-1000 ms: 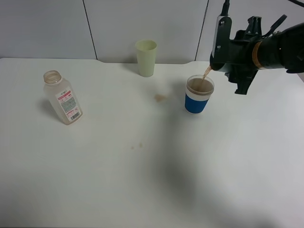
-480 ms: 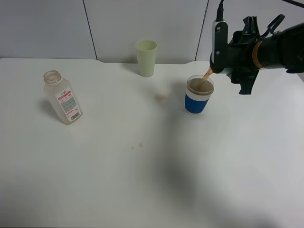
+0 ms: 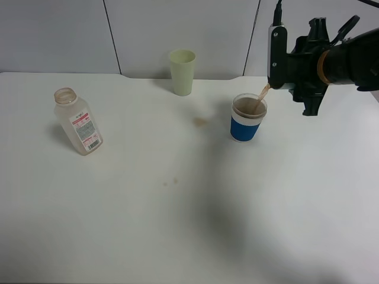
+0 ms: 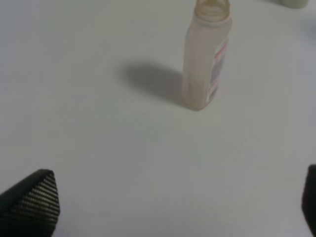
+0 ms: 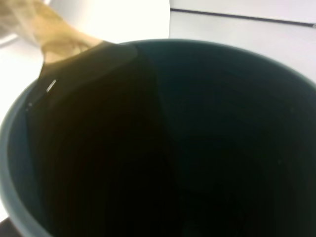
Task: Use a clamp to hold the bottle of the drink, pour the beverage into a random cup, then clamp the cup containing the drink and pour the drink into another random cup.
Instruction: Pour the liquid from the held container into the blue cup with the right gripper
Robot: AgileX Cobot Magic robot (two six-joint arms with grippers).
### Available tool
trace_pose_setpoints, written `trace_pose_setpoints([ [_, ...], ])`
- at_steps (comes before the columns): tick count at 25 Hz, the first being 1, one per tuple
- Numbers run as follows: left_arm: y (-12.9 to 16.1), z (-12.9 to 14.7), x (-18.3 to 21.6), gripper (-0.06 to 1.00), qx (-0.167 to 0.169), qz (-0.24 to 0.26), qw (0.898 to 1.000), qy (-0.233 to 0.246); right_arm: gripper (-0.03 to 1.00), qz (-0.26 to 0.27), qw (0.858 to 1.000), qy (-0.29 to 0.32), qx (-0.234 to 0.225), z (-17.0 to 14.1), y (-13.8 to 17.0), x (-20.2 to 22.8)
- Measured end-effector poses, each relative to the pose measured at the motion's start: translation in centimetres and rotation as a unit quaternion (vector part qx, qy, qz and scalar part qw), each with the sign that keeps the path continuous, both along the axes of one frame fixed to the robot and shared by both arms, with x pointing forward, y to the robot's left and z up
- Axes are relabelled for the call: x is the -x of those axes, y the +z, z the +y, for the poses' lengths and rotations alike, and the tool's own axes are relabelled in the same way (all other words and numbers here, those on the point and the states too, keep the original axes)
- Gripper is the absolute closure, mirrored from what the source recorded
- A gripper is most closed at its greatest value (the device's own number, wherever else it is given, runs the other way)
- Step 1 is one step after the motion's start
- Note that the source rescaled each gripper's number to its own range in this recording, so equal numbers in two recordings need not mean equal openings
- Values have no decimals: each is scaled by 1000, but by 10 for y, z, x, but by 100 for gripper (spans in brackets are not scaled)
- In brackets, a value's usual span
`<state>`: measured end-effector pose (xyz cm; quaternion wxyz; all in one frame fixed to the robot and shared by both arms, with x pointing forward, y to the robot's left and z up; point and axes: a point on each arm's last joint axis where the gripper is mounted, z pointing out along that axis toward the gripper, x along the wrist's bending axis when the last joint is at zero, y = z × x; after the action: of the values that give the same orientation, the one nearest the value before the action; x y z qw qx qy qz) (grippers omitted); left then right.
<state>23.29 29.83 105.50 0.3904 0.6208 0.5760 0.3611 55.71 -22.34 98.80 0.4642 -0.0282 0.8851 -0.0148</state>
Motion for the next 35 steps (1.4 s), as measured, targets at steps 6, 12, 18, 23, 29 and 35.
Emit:
trace_pose_setpoints([
  [6,0,0,0,-5,0,0,1000,0,95,-2,1000,3,17,-1,0,0],
  [12,0,0,0,-5,0,0,1000,0,95,-4,1000,6,26,0,1,0],
  [18,0,0,0,-5,0,0,1000,0,95,-4,999,15,34,1,1,0],
  [23,0,0,0,-5,0,0,1000,0,95,-4,998,31,50,4,1,1],
  [29,0,0,0,-5,0,0,1000,0,95,-4,997,45,60,9,1,2],
  [35,0,0,0,-5,0,0,1000,0,95,-6,996,51,66,13,1,3],
])
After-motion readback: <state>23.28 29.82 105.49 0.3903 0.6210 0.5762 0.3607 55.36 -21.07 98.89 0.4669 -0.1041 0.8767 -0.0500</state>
